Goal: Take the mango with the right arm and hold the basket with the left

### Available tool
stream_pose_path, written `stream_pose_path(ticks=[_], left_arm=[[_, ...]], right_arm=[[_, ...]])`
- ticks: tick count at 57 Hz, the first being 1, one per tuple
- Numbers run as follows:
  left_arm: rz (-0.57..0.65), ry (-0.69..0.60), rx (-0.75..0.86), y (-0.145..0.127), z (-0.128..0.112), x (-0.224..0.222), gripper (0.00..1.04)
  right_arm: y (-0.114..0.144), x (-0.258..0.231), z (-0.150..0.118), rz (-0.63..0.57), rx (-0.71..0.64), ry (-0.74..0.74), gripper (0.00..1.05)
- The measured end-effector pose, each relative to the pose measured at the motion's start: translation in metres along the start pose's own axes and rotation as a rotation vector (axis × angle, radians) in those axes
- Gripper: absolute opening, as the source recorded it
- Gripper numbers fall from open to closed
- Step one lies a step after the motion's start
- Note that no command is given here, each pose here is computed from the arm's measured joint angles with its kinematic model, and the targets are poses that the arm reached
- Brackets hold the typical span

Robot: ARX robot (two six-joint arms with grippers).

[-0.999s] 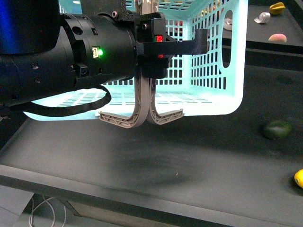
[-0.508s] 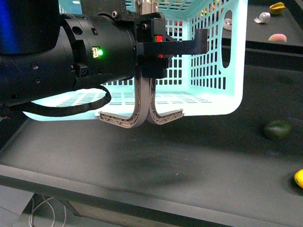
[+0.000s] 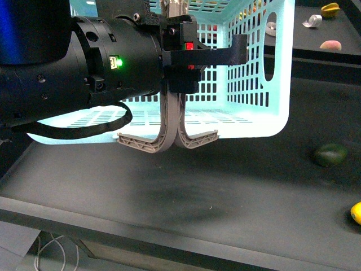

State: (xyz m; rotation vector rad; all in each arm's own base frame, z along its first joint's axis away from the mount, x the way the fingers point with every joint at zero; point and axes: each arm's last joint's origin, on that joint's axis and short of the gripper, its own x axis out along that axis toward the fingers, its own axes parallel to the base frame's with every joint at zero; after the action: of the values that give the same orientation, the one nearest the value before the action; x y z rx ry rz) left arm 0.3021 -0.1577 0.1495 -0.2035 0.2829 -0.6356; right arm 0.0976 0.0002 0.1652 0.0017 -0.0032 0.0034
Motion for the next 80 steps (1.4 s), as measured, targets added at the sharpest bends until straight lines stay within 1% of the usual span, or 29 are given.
stream_pose_path(ticks=[17,19,21,23,26,32,39,44,53,65,71,80], left_arm=[[0.000,0.000,0.000,0.000,0.000,0.000,0.04],[0.001,0.000,0.000,0.000,0.000,0.000,0.04],[0.000,0.000,0.000,0.000,0.000,0.000,0.04],[0.000,0.000,0.000,0.000,0.000,0.000,0.04],[0.001,0.000,0.000,0.000,0.000,0.000,0.04],[0.000,0.000,0.000,0.000,0.000,0.000,0.04],[0.000,0.000,-0.001,0.000,0.000,0.000,0.04],[0.000,0.000,0.000,0.000,0.000,0.000,0.04],[0.001,0.000,-0.001,0.000,0.000,0.000,0.04],[0.000,0.000,0.000,0.000,0.000,0.000,0.04],[-0.002,0.001,-0.001,0.000,0.000,0.000,0.04],[0.000,0.001,-0.001,0.000,0.000,0.000,0.04]], right_arm=[[0.000,0.000,0.000,-0.003,0.000,-0.001,0.96],[0.000,0.000,0.002,-0.039,0.010,-0.025,0.96],[-0.002,0.001,0.007,-0.110,0.026,-0.080,0.96],[-0.004,0.003,0.012,-0.143,0.040,-0.121,0.96],[-0.006,0.006,0.014,-0.155,0.045,-0.133,0.96],[-0.015,0.019,0.012,-0.149,0.051,-0.106,0.96],[-0.034,0.039,-0.001,-0.189,0.060,-0.016,0.96],[-0.045,0.053,-0.010,-0.188,0.066,0.067,0.96],[-0.060,0.084,-0.033,-0.129,0.047,0.242,0.96],[-0.072,0.112,-0.067,-0.078,-0.016,0.394,0.96],[-0.084,0.131,-0.098,-0.047,-0.037,0.509,0.96],[-0.093,0.145,-0.123,0.004,-0.060,0.597,0.96]])
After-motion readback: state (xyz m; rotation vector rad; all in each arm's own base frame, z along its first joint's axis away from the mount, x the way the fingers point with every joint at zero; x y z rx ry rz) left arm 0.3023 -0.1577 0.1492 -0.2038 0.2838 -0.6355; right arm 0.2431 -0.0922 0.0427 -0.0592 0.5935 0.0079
